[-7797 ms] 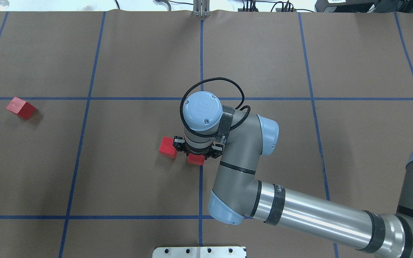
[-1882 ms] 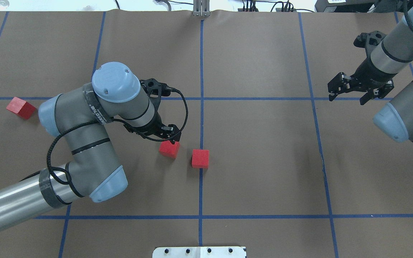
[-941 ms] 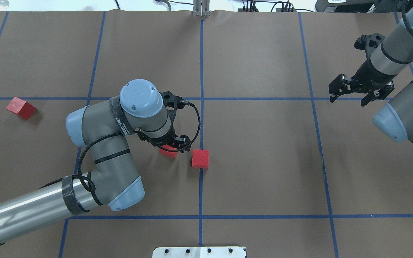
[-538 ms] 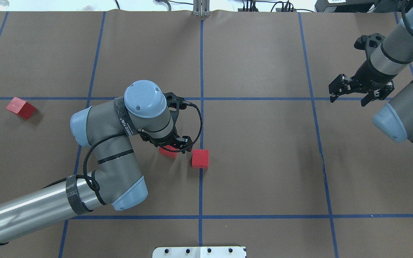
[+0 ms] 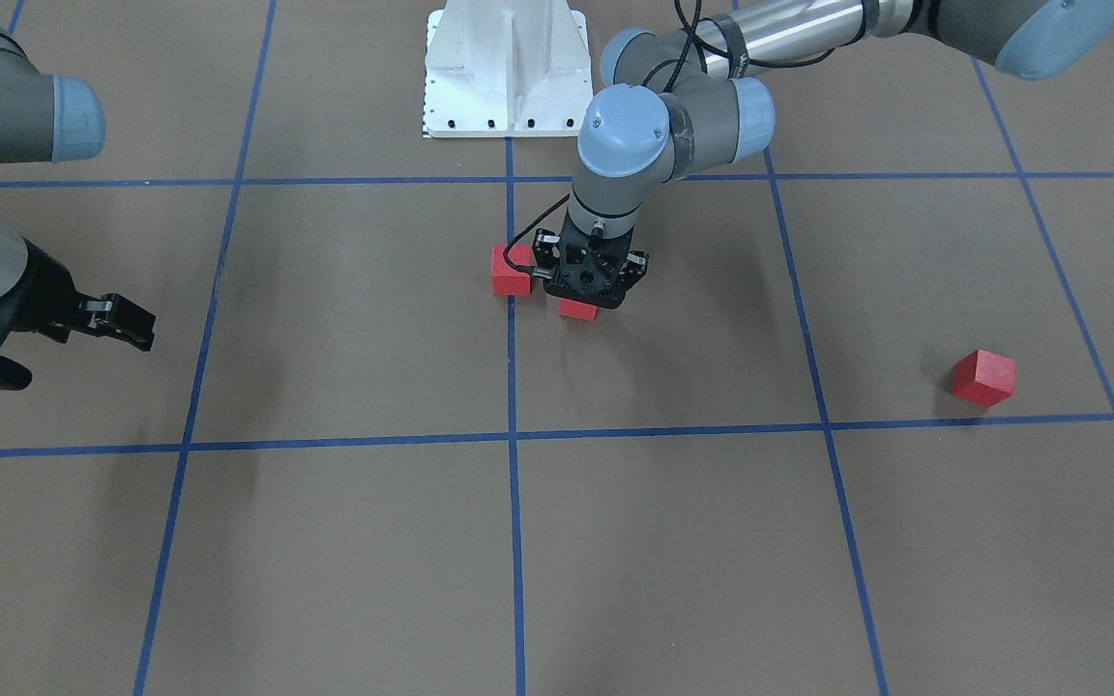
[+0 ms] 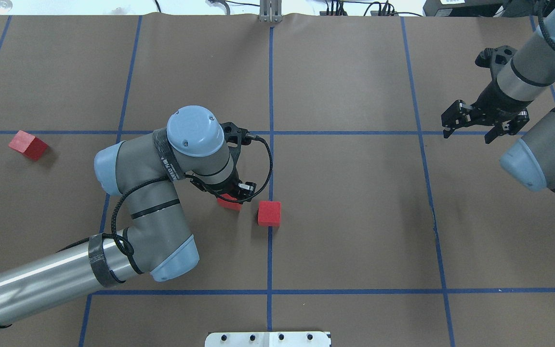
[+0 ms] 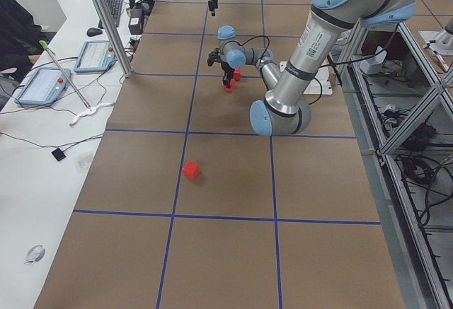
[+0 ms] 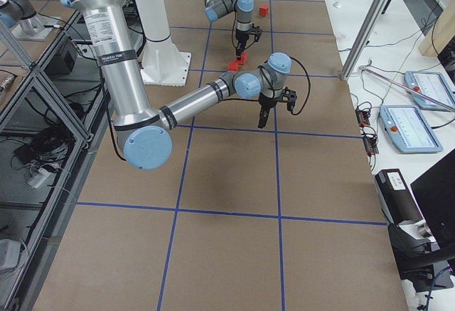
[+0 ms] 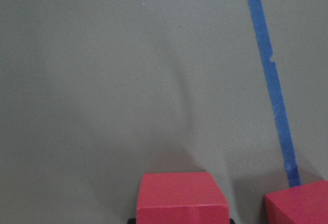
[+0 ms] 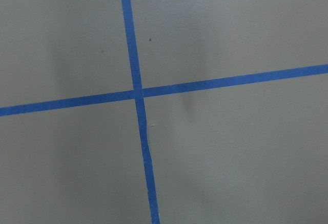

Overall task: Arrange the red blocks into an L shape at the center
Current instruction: 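Lower the left gripper onto the center red cube and grasp it, then carry the center cube with the left gripper to the placed cube's far side, then hold the cube against the placed cube with the left gripper, adjusting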

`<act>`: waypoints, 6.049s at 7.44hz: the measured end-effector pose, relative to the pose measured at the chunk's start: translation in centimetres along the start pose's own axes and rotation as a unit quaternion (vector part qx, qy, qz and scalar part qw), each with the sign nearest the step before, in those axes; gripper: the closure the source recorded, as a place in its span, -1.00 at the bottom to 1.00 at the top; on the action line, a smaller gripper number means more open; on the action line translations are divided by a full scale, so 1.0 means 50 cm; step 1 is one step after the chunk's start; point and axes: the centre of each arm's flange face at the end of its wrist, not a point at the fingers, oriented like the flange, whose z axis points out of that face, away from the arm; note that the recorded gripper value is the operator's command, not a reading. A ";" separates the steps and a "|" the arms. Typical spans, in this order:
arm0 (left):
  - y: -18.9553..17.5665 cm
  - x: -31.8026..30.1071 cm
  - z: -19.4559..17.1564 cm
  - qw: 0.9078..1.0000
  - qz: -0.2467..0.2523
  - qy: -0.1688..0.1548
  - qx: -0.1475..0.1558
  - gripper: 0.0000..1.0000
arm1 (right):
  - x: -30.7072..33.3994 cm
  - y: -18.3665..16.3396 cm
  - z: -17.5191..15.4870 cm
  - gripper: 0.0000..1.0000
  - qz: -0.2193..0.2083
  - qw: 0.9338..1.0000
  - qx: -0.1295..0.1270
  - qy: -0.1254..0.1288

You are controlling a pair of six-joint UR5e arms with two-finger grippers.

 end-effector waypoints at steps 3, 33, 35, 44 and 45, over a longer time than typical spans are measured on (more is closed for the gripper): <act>-0.038 -0.017 -0.064 1.000 -0.029 0.002 0.004 1.00 | 0.000 0.000 0.001 -1.00 0.000 1.000 0.000 0.000; -0.086 0.201 0.016 0.994 -0.097 -0.040 -0.014 1.00 | 0.001 0.000 0.001 -1.00 0.001 1.000 0.000 0.000; -0.086 0.202 0.016 0.994 -0.097 -0.040 -0.015 1.00 | 0.001 0.000 0.001 -1.00 0.001 1.000 0.000 0.000; -0.083 0.202 0.016 0.993 -0.112 -0.040 -0.015 1.00 | -0.005 -0.002 -0.003 -1.00 -0.001 1.000 0.002 -0.001; -0.083 0.202 0.017 0.993 -0.114 -0.040 -0.015 1.00 | -0.005 -0.002 -0.003 -1.00 -0.001 1.000 0.002 -0.001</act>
